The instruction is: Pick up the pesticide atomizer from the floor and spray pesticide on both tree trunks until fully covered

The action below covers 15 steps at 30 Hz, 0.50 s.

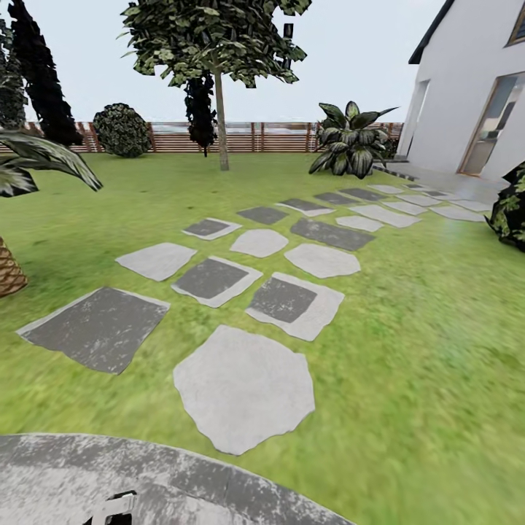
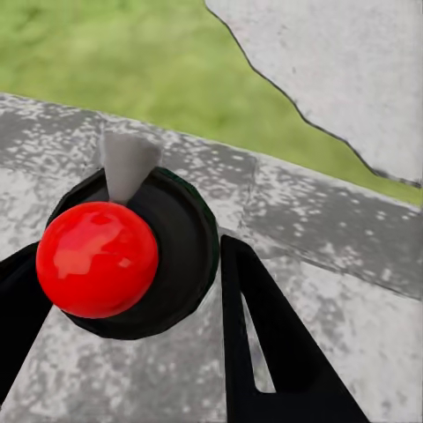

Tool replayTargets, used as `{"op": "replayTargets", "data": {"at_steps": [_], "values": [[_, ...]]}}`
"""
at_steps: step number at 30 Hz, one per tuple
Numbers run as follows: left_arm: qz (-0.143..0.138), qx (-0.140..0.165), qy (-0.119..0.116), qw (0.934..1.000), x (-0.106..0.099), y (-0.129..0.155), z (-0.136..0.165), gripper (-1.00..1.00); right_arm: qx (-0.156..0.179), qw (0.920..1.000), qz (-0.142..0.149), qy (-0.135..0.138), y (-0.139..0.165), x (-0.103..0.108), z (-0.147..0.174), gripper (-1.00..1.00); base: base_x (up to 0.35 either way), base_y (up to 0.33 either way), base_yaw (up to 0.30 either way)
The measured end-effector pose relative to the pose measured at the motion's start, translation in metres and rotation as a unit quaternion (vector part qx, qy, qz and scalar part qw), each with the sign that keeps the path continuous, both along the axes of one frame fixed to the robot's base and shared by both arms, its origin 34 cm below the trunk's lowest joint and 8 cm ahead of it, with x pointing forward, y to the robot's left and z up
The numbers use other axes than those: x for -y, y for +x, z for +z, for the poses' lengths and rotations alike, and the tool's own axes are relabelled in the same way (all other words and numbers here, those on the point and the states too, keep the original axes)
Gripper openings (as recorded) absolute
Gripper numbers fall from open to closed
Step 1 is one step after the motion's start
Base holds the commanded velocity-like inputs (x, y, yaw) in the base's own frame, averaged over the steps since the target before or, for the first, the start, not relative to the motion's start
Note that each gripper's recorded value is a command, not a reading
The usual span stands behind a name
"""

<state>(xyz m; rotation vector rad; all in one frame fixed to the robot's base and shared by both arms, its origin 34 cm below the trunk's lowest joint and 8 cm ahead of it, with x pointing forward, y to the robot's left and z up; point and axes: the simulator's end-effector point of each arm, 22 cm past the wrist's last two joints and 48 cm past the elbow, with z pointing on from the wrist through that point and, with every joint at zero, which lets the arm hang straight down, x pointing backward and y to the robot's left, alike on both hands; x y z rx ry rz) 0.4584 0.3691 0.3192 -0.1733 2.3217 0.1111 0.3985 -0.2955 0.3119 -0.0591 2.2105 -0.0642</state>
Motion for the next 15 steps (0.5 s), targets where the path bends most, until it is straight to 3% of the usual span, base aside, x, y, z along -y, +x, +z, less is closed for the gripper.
{"op": "replayTargets", "data": {"at_steps": [15], "values": [[-0.001, 0.0, -0.001, 1.0, 0.002, -0.0001, -0.0003, -1.0, 0.0, 1.0, 0.0, 0.0, 0.0001, 0.0, 0.0, 1.0, 0.34, 0.0, 0.0]]}}
